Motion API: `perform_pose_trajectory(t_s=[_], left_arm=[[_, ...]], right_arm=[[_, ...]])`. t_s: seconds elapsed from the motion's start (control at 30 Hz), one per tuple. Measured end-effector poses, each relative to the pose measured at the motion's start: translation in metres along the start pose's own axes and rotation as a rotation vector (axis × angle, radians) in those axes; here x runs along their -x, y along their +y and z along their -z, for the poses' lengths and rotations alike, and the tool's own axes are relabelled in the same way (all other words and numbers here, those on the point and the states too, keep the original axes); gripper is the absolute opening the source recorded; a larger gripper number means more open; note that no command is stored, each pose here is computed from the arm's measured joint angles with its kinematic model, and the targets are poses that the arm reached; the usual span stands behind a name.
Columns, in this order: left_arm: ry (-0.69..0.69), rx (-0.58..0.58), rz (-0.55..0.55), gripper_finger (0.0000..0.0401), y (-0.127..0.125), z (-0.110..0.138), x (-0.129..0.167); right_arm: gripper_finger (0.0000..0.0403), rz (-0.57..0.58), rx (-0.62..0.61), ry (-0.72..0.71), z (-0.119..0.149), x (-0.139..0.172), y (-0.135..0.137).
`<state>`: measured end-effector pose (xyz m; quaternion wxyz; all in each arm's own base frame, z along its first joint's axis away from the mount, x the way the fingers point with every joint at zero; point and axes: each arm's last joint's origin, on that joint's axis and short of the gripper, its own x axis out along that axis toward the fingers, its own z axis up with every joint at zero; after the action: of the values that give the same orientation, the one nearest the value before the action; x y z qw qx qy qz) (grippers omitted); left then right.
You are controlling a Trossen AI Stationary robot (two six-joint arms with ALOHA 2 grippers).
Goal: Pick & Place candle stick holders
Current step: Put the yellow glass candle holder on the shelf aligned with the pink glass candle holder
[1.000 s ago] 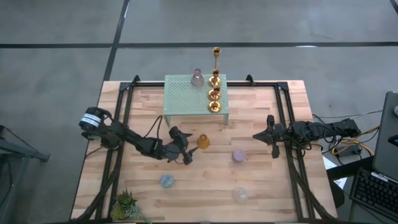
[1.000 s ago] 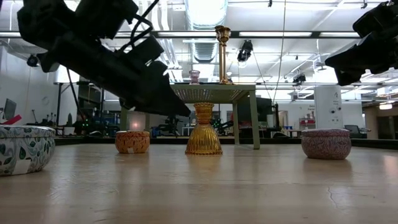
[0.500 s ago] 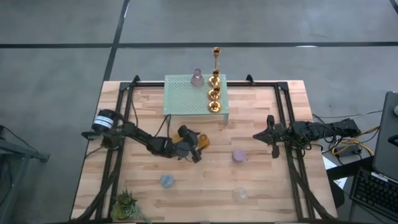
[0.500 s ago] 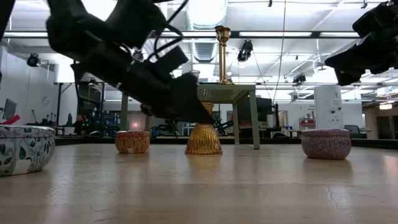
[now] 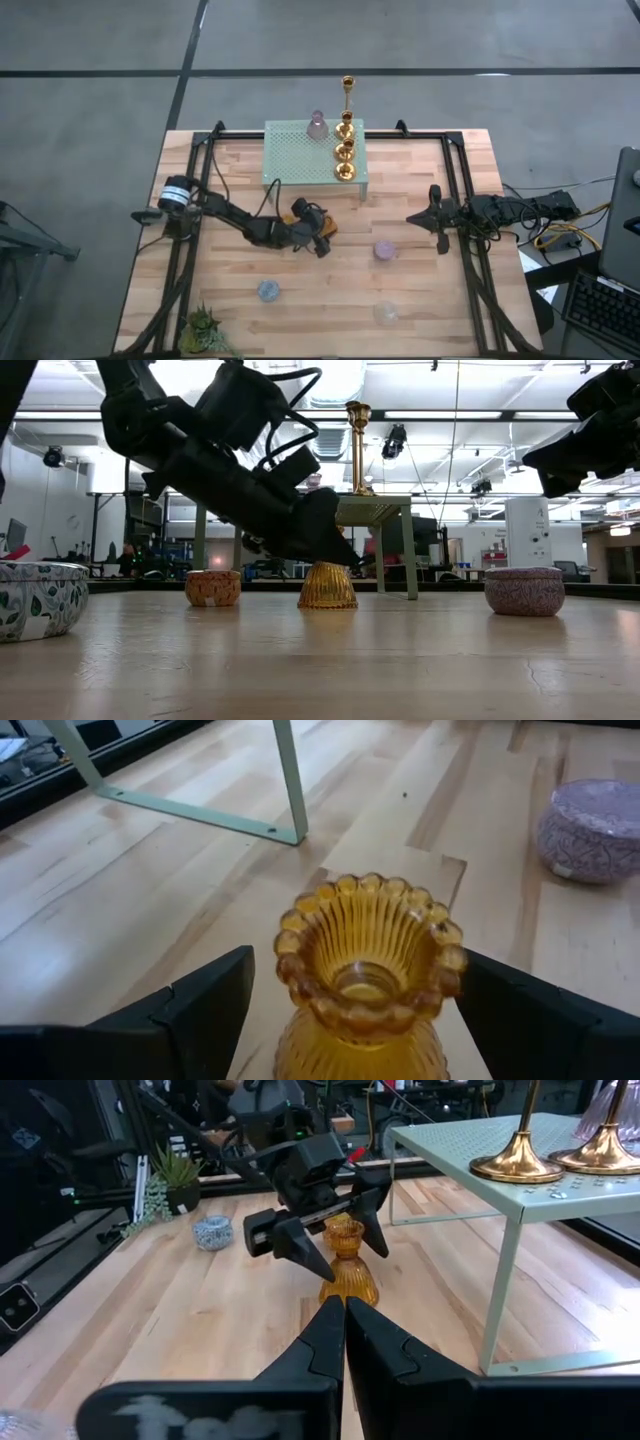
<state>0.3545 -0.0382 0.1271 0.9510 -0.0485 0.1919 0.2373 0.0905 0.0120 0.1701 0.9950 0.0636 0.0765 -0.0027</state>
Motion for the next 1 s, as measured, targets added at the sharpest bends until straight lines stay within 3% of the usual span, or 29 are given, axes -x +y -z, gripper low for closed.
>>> perform_pose_trajectory(t_s=[1.0], left_arm=[[-0.001, 0.026, -0.008, 0.0144, 0.0078, -0.0028, -0.0049]], right_arm=[[0.0008, 0.000, 0.000, 0.000, 0.0000, 0.0000, 0.0000]])
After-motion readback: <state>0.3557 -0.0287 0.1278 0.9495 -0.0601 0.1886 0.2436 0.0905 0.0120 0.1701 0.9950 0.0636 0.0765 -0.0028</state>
